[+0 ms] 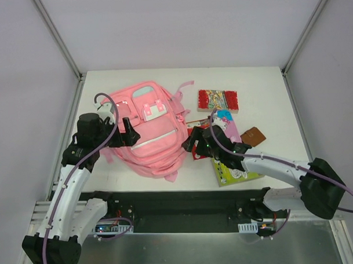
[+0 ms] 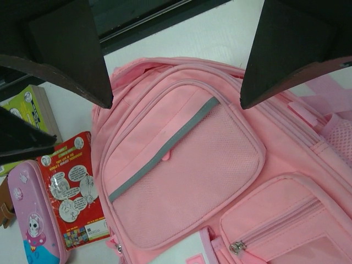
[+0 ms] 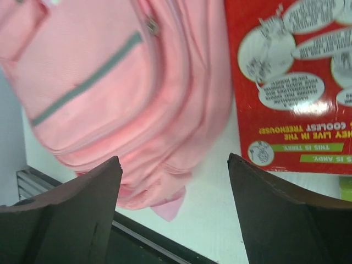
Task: Pack the student bag
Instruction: Adjust the student bag at the center of the board, then unzip the student bag at the center of the board.
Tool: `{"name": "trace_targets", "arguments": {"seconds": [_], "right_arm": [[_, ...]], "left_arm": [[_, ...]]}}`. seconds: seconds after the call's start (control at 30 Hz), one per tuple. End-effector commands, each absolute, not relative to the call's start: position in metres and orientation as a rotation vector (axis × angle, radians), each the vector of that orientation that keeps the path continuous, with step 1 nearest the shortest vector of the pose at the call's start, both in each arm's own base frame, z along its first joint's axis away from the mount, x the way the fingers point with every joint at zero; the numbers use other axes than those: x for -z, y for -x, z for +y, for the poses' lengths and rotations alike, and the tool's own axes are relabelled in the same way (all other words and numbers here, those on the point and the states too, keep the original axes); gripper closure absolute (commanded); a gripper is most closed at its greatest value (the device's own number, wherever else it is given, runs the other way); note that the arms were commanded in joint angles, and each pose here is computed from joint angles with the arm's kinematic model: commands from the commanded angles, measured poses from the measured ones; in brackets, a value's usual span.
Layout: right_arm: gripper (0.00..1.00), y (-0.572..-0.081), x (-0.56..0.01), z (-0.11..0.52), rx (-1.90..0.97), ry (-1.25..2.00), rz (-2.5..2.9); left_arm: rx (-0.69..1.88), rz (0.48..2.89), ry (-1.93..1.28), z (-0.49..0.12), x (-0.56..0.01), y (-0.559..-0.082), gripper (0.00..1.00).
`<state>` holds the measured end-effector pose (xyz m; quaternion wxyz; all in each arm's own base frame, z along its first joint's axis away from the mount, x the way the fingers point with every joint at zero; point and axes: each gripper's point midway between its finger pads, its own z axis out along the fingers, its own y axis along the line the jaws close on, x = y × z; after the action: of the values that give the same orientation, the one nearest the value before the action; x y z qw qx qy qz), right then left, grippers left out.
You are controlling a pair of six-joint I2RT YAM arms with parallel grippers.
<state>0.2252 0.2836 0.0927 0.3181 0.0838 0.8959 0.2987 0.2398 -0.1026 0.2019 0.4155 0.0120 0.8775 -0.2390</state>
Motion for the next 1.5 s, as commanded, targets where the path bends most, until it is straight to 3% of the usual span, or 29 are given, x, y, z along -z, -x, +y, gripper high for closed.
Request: {"name": "trace_targets", "arguments": {"seconds": [0.0, 0.4, 0.83, 0.93, 1.17, 1.23, 1.47], "right_arm": [[0.21, -0.247, -0.133, 0.27, -0.682, -0.126, 2.288], [0.34, -0.3, -0.117, 0.306, -0.763, -0.14, 2.424], [0.26, -0.284, -0.063, 0.345, -0.853, -0.064, 2.632], [0.37, -0.281, -0.061, 0.35, -0.87, -0.067, 2.637], [0.92, -0.265, -0.083, 0.372, -0.951, 0.011, 2.575], [0.99, -0.267, -0.094, 0.38, -1.005, 0.013, 2.524], [0.99, -0.277, -0.124, 0.382, -1.03, 0.024, 2.42]], "left_arm": [[0.575, 2.212, -0.043, -0.104, -0.201, -0.238, 0.01], [0.655, 2.212, -0.054, -0.116, -0.199, -0.222, 0.01], [0.643, 2.22, -0.029, -0.112, -0.192, -0.214, 0.01], [0.636, 2.226, -0.03, -0.111, -0.192, -0.214, 0.01], [0.614, 2.237, -0.021, -0.108, -0.188, -0.217, 0.01], [0.598, 2.236, 0.004, -0.106, -0.187, -0.218, 0.01], [0.549, 2.213, 0.049, -0.097, -0.19, -0.218, 0.01]]}}
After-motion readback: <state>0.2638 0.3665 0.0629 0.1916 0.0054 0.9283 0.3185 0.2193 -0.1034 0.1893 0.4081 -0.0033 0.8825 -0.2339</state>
